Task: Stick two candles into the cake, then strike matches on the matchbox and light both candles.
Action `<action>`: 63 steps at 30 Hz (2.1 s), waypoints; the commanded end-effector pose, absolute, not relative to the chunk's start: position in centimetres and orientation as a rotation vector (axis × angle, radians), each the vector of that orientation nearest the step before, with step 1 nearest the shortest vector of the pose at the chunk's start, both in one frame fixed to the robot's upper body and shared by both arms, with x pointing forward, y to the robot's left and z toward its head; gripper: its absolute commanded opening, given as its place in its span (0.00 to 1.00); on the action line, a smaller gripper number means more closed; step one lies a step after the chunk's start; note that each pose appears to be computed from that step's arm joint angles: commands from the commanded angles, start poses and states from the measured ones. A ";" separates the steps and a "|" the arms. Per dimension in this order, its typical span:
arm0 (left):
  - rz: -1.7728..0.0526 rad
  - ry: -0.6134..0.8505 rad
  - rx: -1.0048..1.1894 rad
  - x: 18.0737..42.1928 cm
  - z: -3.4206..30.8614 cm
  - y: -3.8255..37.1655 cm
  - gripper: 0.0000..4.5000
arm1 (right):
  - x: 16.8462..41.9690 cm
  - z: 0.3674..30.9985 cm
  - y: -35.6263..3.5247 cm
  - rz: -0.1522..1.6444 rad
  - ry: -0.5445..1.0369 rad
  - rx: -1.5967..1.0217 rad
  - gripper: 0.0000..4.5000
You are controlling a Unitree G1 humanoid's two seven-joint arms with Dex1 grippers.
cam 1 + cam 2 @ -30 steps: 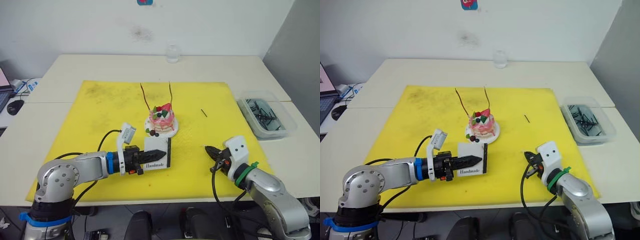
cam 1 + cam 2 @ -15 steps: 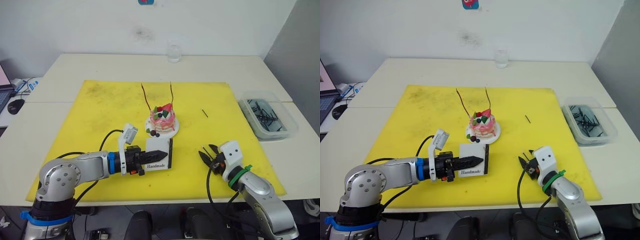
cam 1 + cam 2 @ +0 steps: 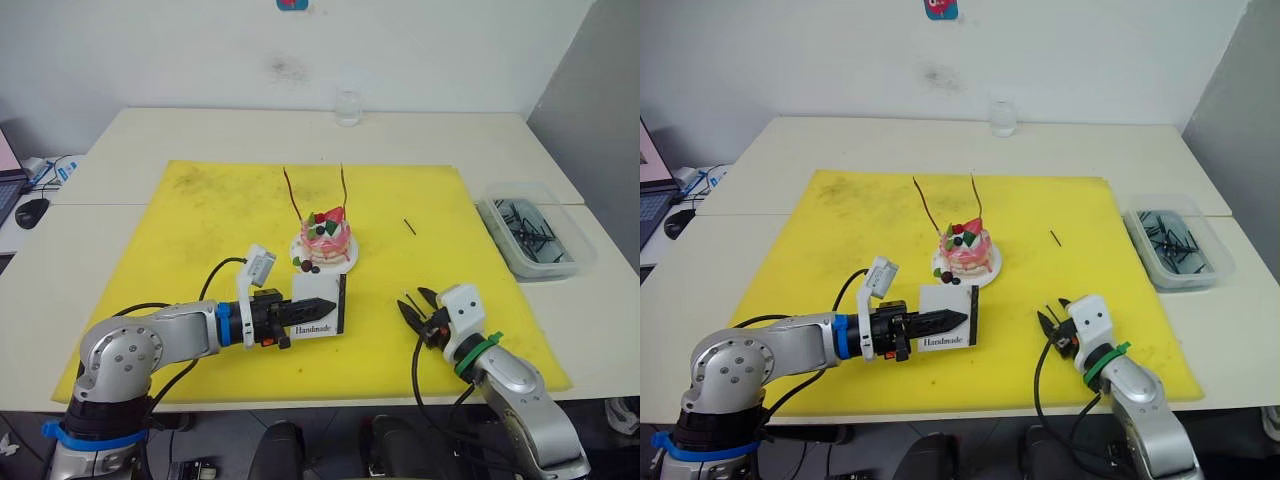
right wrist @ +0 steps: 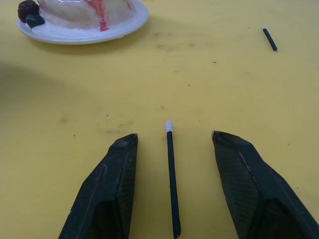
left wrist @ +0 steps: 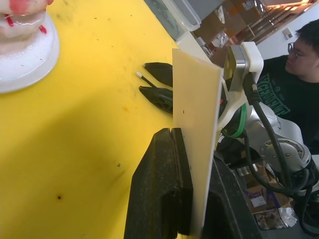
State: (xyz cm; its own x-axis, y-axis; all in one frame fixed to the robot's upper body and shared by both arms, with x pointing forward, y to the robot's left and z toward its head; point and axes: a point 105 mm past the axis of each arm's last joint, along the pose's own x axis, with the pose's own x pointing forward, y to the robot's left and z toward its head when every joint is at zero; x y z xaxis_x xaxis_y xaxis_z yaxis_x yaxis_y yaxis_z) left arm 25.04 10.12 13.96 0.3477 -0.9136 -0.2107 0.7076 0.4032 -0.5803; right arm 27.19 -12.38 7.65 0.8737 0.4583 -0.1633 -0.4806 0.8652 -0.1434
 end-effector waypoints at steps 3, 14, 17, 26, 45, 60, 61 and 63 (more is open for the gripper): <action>-1.107 0.526 -0.416 25.0 14.6 9.9 0.00 | 26.9 6.3 -12.9 0.453 0.176 -0.204 0.35; -1.100 0.527 -0.422 25.2 14.5 10.0 0.00 | 27.3 6.6 -12.6 0.452 0.161 -0.200 0.01; -1.100 0.528 -0.425 25.3 14.4 9.9 0.00 | 27.5 7.5 -12.5 0.461 0.128 -0.193 0.01; -1.109 0.513 -0.438 25.7 14.6 9.2 0.00 | 27.0 11.6 -12.4 0.544 0.033 -0.255 0.01; -1.119 0.479 -0.437 26.9 15.5 8.4 0.00 | 24.5 18.3 -9.2 0.875 -0.173 -0.552 0.01; -1.146 0.468 -0.371 27.5 16.2 7.9 0.00 | 23.9 17.3 -6.9 1.192 -0.139 -0.938 0.01; -1.147 0.467 -0.369 27.5 16.2 7.9 0.00 | 24.0 17.3 -6.8 1.194 -0.142 -0.941 0.01; -1.147 0.465 -0.370 27.5 16.3 7.9 0.00 | 24.5 17.3 -6.7 1.189 -0.148 -0.948 0.01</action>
State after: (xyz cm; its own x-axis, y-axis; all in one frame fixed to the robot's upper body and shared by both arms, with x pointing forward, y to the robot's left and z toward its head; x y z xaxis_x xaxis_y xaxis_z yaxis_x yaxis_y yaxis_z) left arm 27.62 8.19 15.17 0.3449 -0.9189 -0.1916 0.7447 0.3921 -0.5400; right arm 24.42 -6.92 16.66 0.4093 0.8289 -0.3814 -0.7491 0.0666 -0.6591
